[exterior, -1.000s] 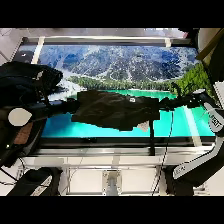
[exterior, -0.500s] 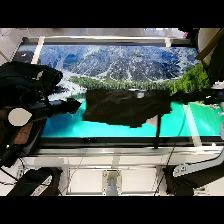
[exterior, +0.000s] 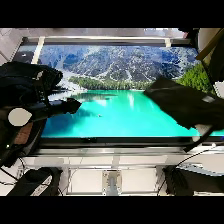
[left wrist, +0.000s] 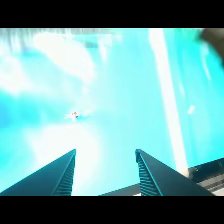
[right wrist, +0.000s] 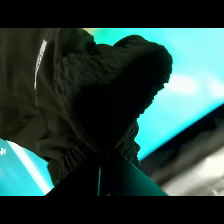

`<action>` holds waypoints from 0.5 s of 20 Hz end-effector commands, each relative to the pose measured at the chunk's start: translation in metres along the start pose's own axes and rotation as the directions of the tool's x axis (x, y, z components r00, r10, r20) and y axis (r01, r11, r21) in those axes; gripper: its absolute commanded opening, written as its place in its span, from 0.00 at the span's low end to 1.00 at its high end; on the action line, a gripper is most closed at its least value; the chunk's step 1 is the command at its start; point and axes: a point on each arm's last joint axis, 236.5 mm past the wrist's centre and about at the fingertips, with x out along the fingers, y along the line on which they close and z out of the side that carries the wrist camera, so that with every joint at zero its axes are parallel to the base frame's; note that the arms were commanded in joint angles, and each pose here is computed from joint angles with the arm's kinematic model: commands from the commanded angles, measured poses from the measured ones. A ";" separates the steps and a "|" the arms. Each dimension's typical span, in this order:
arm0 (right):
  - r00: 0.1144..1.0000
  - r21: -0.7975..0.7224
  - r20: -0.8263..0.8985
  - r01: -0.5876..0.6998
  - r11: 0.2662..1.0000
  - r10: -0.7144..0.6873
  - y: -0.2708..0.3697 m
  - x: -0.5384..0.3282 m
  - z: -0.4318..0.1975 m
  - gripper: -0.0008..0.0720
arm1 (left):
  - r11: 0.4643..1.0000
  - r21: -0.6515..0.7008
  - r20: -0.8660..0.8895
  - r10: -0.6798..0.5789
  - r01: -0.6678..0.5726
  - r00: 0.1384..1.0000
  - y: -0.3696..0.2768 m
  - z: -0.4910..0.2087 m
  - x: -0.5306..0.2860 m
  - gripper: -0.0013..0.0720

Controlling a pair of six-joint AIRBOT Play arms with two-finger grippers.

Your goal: Fold the clothes and pants, and hang the long-sleeved shirts on hangers.

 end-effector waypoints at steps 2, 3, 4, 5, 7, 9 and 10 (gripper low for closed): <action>0.914 0.230 -0.207 0.391 0.891 -0.348 -0.137 -0.030 -0.091 0.03 | 1.000 0.000 0.004 0.001 -0.001 1.000 0.000 0.001 0.000 0.57; 0.866 0.224 -0.279 0.478 0.849 -0.414 -0.156 -0.035 -0.112 0.03 | 1.000 -0.001 0.004 0.000 0.000 1.000 0.000 0.001 0.000 0.57; 0.840 0.239 -0.310 0.523 0.818 -0.446 -0.167 -0.040 -0.123 0.03 | 1.000 -0.001 0.004 0.000 0.000 1.000 0.000 0.001 0.000 0.57; 0.840 0.251 -0.306 0.525 0.813 -0.448 -0.170 -0.041 -0.124 0.03 | 1.000 -0.001 0.004 0.000 0.000 1.000 0.000 0.001 0.000 0.57; 0.854 0.269 -0.260 0.512 0.815 -0.451 -0.166 -0.044 -0.114 0.34 | 1.000 -0.001 0.007 0.000 0.000 1.000 0.000 0.002 0.000 0.57; 0.907 0.390 -0.104 0.414 0.822 -0.408 -0.144 -0.047 -0.075 0.82 | 1.000 -0.001 0.026 -0.001 0.001 1.000 0.000 0.006 0.000 0.57; 0.944 0.421 0.043 0.279 0.863 -0.327 -0.115 -0.048 -0.040 0.82 | 1.000 -0.001 0.040 -0.003 0.003 0.999 0.000 0.009 0.000 0.58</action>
